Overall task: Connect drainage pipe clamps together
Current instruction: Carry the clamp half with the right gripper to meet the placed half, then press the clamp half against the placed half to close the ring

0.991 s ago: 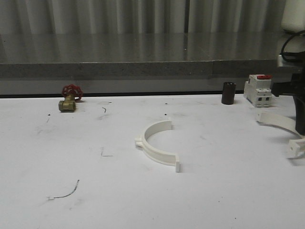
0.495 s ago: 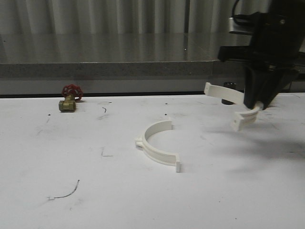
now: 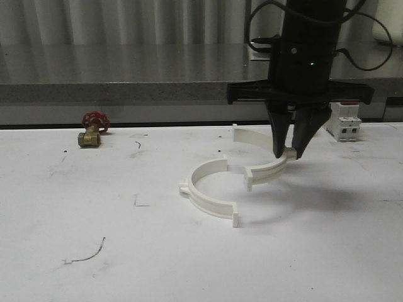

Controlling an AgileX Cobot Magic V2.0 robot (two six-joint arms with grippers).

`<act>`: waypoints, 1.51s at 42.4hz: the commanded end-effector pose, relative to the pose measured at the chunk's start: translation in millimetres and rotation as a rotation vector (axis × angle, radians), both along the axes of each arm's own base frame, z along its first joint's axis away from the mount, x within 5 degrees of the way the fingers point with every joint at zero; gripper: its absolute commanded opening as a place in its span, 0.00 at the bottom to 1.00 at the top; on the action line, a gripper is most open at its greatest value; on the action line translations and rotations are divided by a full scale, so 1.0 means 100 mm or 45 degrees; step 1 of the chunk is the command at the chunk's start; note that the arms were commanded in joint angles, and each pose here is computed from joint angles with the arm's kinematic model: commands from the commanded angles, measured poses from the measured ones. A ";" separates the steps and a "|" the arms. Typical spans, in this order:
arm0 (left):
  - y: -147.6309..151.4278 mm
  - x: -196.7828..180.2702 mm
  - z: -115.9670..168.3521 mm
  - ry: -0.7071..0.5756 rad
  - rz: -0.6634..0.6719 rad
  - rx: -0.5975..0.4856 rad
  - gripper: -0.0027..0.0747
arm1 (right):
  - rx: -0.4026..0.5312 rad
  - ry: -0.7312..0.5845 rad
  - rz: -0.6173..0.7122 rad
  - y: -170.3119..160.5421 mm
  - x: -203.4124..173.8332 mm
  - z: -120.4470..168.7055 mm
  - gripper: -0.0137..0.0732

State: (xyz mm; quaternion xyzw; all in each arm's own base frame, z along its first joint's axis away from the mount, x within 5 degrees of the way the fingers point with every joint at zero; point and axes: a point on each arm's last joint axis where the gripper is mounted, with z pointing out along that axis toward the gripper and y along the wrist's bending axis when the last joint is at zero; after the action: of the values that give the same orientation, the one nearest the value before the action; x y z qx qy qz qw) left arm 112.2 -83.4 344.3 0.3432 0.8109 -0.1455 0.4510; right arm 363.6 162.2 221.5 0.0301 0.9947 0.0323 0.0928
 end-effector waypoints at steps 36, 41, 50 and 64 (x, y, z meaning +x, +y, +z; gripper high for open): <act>-0.01 0.02 0.14 -0.090 0.017 -0.084 0.51 | 0.025 -0.078 0.000 0.07 0.18 -0.11 0.32; -0.01 0.02 0.14 -0.090 0.017 -0.084 0.51 | 0.030 -0.082 -0.012 0.07 0.18 -0.12 0.32; -0.01 0.02 0.14 -0.090 0.017 -0.084 0.51 | 0.058 -0.091 -0.031 0.09 0.19 -0.11 0.32; -0.01 0.02 0.14 -0.090 0.017 -0.084 0.51 | 0.058 -0.057 -0.038 0.09 0.17 -0.12 0.32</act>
State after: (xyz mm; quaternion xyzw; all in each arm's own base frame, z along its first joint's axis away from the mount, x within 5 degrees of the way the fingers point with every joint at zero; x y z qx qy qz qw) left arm 112.2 -83.4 344.3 0.3432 0.8109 -0.1455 0.4510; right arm 379.5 171.1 180.3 0.0458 0.9950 0.0375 0.0808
